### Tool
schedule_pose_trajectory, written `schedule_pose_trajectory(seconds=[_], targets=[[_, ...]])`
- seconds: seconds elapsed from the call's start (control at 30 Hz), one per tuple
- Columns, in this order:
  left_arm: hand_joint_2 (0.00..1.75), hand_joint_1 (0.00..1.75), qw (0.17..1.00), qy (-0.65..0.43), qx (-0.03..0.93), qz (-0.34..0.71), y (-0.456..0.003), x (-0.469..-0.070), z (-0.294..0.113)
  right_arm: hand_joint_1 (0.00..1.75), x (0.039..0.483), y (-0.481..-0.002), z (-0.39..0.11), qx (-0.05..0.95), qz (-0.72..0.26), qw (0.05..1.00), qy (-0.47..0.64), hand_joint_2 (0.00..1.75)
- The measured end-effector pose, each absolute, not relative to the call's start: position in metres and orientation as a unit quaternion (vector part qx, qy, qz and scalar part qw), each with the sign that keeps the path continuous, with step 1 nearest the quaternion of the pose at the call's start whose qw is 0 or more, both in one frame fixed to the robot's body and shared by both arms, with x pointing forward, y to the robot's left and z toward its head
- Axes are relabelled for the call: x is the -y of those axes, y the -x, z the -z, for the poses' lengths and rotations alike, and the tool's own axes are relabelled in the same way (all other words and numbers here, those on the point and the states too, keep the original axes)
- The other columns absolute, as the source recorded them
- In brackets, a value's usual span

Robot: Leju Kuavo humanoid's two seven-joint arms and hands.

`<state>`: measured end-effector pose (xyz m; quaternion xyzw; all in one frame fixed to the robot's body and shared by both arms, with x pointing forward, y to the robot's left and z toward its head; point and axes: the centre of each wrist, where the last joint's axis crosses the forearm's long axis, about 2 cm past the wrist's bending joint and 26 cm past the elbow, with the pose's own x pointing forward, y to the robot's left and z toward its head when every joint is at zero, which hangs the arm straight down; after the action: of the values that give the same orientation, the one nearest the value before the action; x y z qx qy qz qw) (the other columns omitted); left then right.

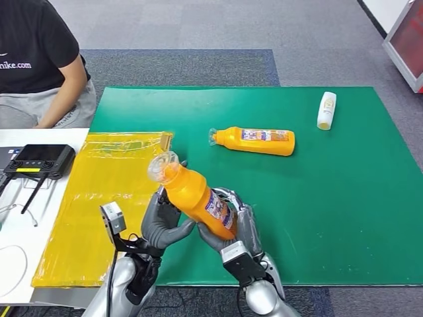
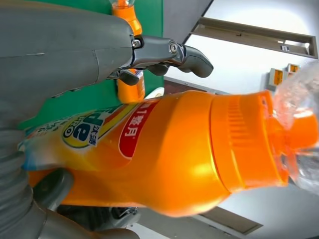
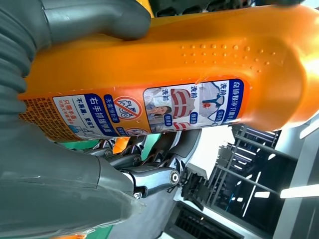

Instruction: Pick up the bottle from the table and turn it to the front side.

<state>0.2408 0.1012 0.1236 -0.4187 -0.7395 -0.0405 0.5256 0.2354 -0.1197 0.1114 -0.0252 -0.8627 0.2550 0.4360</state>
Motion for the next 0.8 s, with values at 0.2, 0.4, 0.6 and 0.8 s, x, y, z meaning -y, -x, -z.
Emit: schedule_pose_trajectory(seconds=[0.2,0.4,0.6,0.8], targets=[[1.75,0.0,0.526,0.421,0.738,0.04,-0.243,-0.101,-0.123,1.6,0.116,-0.233,-0.112,0.866,-0.263,0.424,0.022,1.75],[1.75,0.0,0.523,0.422,0.739,0.042,-0.246,-0.101,-0.125,1.55,0.115,-0.23,-0.111,0.866,-0.264,0.423,0.021,1.75],[1.75,0.0,0.52,0.411,0.747,0.055,-0.25,-0.101,-0.127,1.5,0.113,-0.229,-0.111,0.87,-0.269,0.413,0.026,1.75],[1.75,0.41,0.519,0.409,0.748,0.06,-0.251,-0.101,-0.127,1.43,0.112,-0.229,-0.112,0.871,-0.272,0.408,0.027,1.75]])
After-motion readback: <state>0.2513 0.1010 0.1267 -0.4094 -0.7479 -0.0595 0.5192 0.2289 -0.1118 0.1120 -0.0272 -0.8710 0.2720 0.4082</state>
